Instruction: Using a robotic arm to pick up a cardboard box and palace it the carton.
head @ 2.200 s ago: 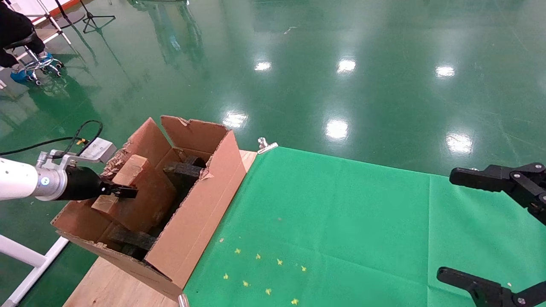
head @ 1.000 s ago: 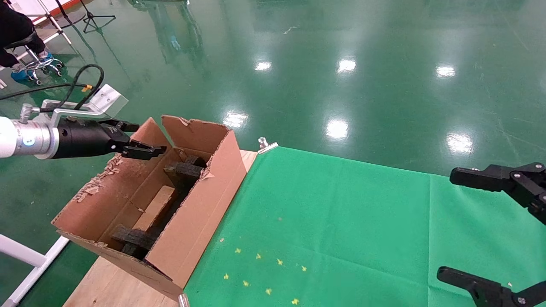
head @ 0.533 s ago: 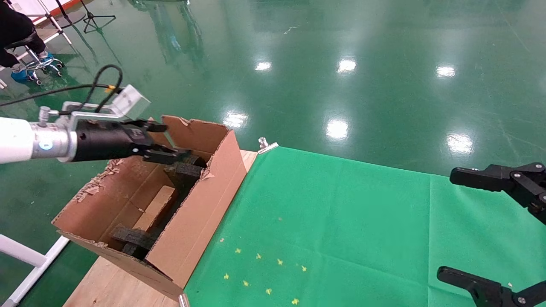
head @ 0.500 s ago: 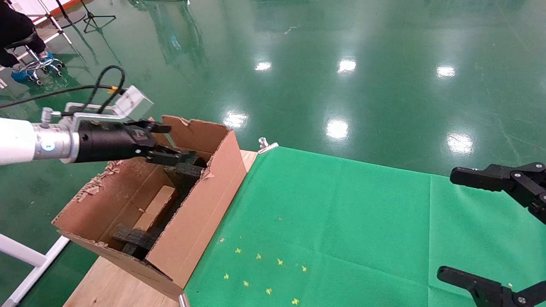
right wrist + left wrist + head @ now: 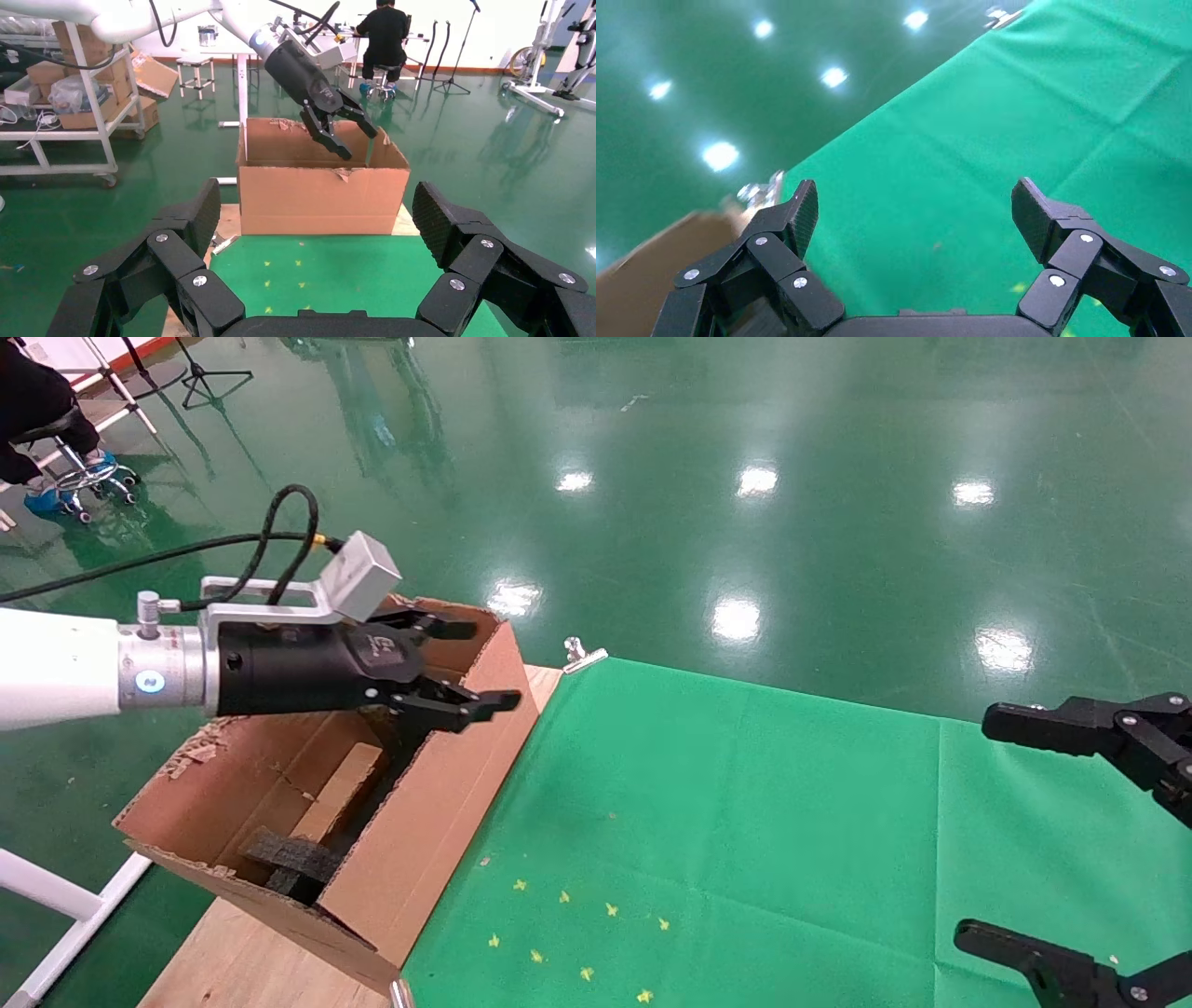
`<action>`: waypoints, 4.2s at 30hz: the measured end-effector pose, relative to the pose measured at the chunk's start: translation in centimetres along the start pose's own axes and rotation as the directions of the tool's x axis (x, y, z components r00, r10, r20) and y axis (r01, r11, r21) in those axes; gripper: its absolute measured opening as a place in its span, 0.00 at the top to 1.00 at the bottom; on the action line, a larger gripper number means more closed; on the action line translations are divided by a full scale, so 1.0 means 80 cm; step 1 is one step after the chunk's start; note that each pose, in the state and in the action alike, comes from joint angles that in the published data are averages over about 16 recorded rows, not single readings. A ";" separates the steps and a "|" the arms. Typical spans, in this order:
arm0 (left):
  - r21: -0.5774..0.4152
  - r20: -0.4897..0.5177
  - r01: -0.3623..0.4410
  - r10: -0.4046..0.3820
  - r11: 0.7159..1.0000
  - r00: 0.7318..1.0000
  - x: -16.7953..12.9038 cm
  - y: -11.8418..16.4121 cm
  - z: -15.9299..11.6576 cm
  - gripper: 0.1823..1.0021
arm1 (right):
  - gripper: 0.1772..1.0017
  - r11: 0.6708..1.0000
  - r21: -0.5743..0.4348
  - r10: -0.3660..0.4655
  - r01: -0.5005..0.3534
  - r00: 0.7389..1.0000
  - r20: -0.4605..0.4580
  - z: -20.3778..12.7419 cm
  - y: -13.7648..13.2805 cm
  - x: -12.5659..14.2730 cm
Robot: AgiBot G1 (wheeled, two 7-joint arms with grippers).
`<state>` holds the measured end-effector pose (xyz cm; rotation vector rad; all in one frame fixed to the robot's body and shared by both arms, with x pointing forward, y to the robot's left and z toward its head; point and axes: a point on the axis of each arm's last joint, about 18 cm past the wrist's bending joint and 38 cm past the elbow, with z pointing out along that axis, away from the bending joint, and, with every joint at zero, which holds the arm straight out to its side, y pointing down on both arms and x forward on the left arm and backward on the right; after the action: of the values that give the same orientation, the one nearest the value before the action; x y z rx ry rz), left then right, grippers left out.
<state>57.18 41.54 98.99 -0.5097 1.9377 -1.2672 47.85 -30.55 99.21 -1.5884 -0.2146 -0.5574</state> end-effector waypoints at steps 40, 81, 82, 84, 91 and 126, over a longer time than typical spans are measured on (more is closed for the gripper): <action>0.505 -0.455 -0.038 0.303 0.862 0.837 0.178 -0.075 -0.009 0.00 | 0.00 1.000 0.000 0.000 0.000 1.000 0.000 0.000 0.000 0.000; 0.488 -0.445 -0.044 0.292 0.872 0.846 0.173 -0.073 -0.007 0.00 | 0.00 1.000 0.000 0.000 0.000 1.000 -0.001 0.000 0.000 0.000; 0.488 -0.445 -0.044 0.292 0.872 0.846 0.173 -0.073 -0.007 0.00 | 0.00 1.000 0.000 0.000 0.000 1.000 -0.001 0.000 0.000 0.000; 0.488 -0.445 -0.044 0.292 0.872 0.847 0.173 -0.073 -0.007 0.00 | 0.00 1.000 0.000 0.000 0.000 1.000 -0.001 0.000 0.000 0.000; 0.487 -0.445 -0.044 0.292 0.872 0.847 0.173 -0.073 -0.006 0.00 | 0.00 1.000 0.000 0.000 0.000 1.000 -0.001 0.000 0.000 0.000; 0.487 -0.444 -0.045 0.292 0.872 0.847 0.173 -0.073 -0.006 0.00 | 0.00 1.000 0.000 0.000 0.000 1.000 -0.001 0.000 0.000 0.000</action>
<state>47.56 30.01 99.21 0.2758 1.9252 -1.7978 47.85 -30.56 99.21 -1.5882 -0.2139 -0.5576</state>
